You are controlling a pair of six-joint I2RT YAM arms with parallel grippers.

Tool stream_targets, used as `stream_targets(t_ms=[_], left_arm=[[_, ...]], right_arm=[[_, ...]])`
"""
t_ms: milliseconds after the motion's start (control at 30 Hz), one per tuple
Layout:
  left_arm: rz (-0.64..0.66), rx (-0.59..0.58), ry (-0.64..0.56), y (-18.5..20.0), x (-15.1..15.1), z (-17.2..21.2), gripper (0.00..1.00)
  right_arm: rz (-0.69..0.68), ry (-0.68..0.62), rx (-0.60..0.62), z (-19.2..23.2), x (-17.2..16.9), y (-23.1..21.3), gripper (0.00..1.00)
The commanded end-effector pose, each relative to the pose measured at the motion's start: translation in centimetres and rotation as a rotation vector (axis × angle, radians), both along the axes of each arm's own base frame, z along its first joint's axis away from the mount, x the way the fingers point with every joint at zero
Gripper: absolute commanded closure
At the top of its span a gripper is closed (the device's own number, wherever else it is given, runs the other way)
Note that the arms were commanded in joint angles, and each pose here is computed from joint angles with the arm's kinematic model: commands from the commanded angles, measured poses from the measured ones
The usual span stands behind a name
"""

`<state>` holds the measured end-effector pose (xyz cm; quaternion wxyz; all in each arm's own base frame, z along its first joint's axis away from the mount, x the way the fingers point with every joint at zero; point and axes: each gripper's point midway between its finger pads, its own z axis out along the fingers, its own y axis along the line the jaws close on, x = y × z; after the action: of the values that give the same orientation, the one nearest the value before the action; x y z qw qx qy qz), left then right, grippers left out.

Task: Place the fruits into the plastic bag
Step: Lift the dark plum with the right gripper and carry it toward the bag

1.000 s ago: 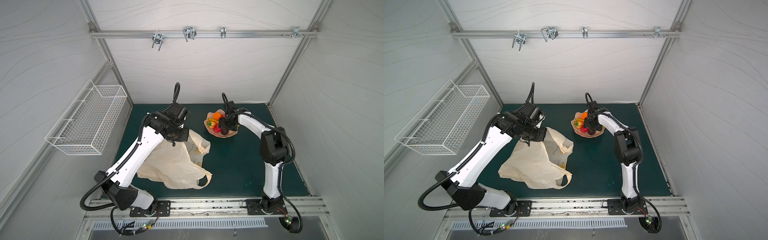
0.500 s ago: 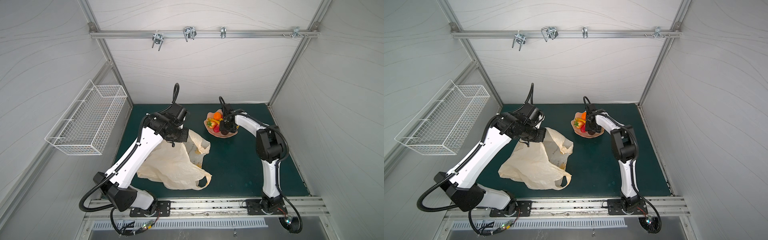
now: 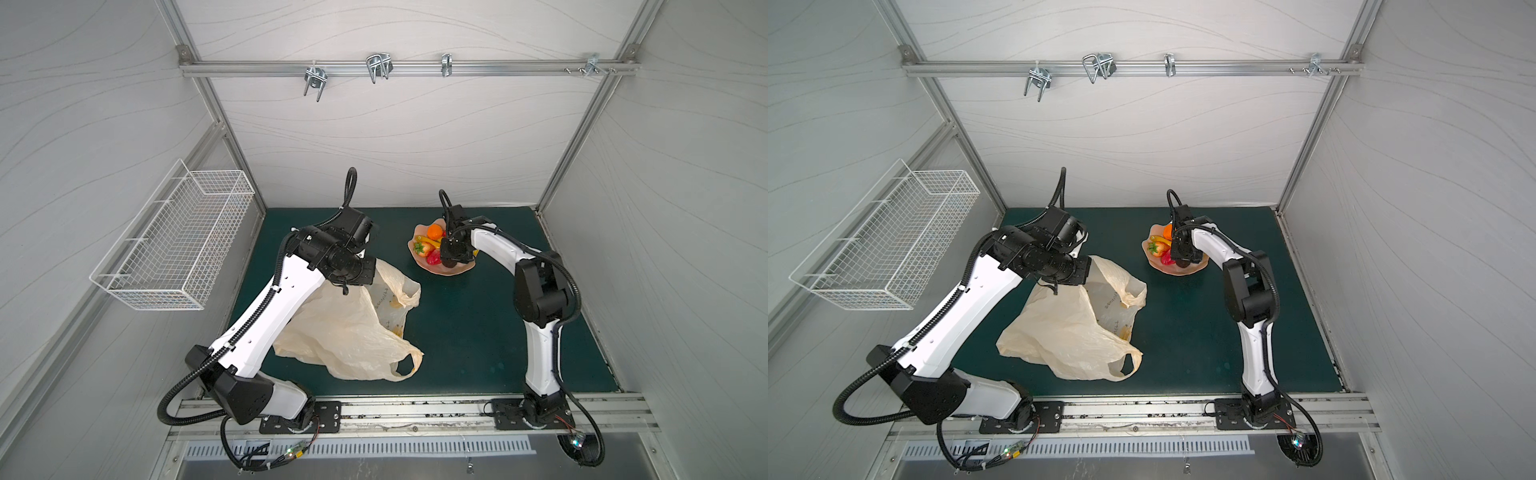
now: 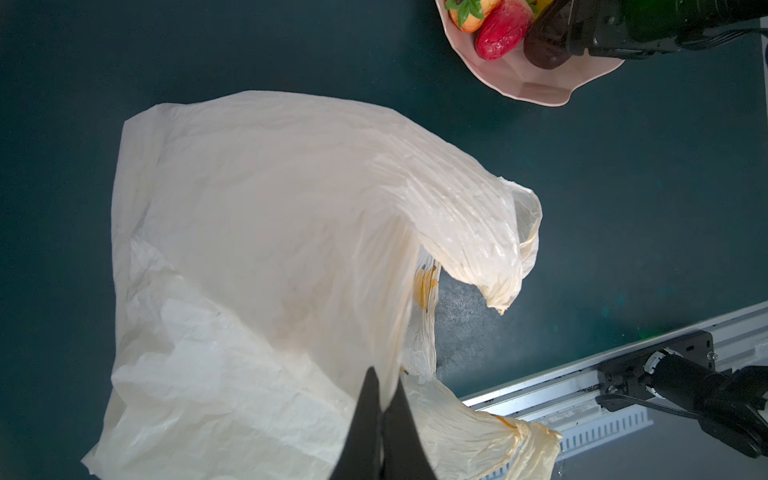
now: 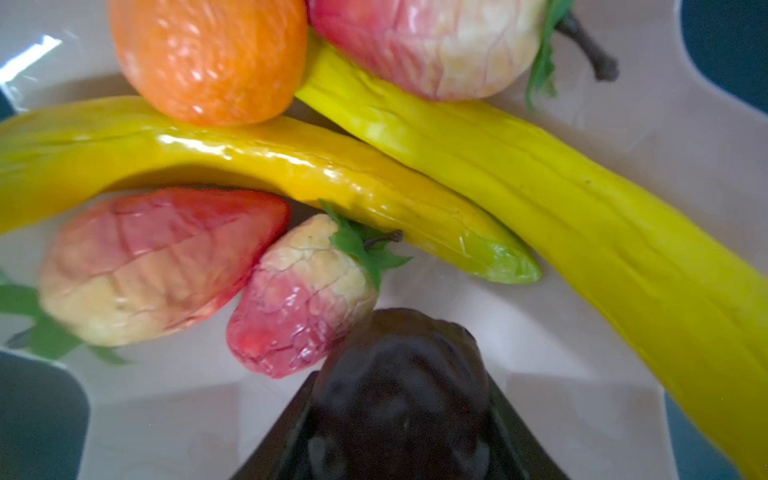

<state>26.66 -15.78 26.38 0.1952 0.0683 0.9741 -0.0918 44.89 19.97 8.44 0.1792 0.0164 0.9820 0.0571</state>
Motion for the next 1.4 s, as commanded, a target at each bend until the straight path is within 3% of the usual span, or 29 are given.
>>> stream_targets(t_ms=[0, 433, 1067, 1367], left_arm=[[0.006, -0.030, -0.034, -0.1, 0.2, 0.8, 1.00], [0.007, -0.033, -0.029, -0.2, 0.5, 0.5, 1.00], [0.017, -0.034, -0.025, -0.1, 0.7, 0.4, 1.00], [0.016, -0.036, -0.018, -0.2, 0.6, 0.2, 1.00]], right_arm=[[0.012, -0.072, 0.064, 4.6, -0.2, 1.1, 0.68], [-0.012, -0.106, 0.190, 8.2, -2.3, 1.6, 0.68], [-0.127, 0.013, 0.613, 7.8, -16.9, 2.6, 0.69], [-0.156, 0.098, 0.701, 5.9, -21.4, 3.9, 0.71]])
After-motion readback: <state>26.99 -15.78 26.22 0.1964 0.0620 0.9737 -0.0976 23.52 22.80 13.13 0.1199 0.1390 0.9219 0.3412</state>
